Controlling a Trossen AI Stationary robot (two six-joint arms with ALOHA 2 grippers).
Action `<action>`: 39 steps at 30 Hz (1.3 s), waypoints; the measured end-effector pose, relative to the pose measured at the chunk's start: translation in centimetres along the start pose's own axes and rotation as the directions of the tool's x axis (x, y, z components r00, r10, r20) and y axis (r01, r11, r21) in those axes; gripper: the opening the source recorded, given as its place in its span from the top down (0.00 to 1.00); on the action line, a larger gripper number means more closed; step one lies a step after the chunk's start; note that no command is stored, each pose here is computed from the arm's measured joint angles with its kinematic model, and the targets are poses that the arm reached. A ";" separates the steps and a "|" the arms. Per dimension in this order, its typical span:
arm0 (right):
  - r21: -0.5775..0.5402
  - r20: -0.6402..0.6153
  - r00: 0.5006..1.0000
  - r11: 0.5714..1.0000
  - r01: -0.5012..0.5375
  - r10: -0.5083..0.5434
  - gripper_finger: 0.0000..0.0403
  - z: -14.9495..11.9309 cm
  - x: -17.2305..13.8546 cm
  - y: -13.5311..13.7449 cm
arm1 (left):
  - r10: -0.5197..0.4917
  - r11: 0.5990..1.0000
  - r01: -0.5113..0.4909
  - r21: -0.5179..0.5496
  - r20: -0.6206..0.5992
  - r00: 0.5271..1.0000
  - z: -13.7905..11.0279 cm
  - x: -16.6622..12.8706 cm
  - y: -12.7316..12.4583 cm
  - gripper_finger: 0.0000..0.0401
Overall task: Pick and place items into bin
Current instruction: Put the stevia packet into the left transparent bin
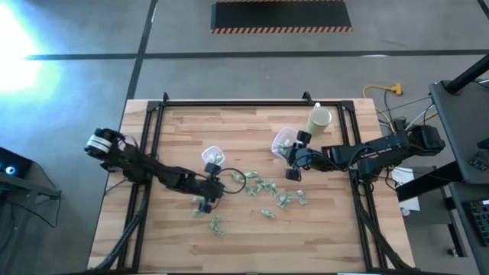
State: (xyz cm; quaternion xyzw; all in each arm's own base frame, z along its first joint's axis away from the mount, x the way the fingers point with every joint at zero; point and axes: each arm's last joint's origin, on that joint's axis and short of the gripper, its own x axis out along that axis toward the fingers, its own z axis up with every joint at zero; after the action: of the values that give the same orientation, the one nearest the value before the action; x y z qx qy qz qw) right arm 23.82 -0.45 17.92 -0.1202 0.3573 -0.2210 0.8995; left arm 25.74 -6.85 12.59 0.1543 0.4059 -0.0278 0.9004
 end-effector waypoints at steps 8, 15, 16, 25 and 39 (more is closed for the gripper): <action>0.001 -0.001 1.000 1.000 -0.019 0.019 0.78 0.0 0.0 0.1 | -0.046 0.999 0.046 -0.012 -0.004 0.999 0.1 0.3 0.2 0.68; 0.002 -0.002 1.000 1.000 -0.022 0.022 0.77 -0.1 0.0 0.1 | -0.064 0.998 0.063 -0.015 -0.011 0.998 -0.1 0.4 0.3 0.76; 0.002 -0.002 1.000 1.000 -0.022 0.022 0.77 -0.1 0.0 0.1 | -0.068 0.998 0.068 -0.014 -0.012 0.998 -0.1 0.4 0.2 0.79; 0.002 -0.002 1.000 1.000 -0.022 0.022 0.80 -0.1 0.0 0.1 | -0.078 0.997 0.078 -0.006 -0.021 0.997 -0.2 0.3 0.2 0.99; -0.002 -0.008 1.000 1.000 -0.022 0.022 0.82 -0.2 0.0 0.1 | -0.059 0.998 0.062 -0.025 0.101 0.993 1.6 -2.2 1.0 1.00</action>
State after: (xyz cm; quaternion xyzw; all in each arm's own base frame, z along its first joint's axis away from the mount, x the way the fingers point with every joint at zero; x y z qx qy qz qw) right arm 23.72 -0.39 17.71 -0.1163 0.3625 -0.2114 0.9002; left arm 25.53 -6.54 15.47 0.1279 0.3649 -0.0570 0.9205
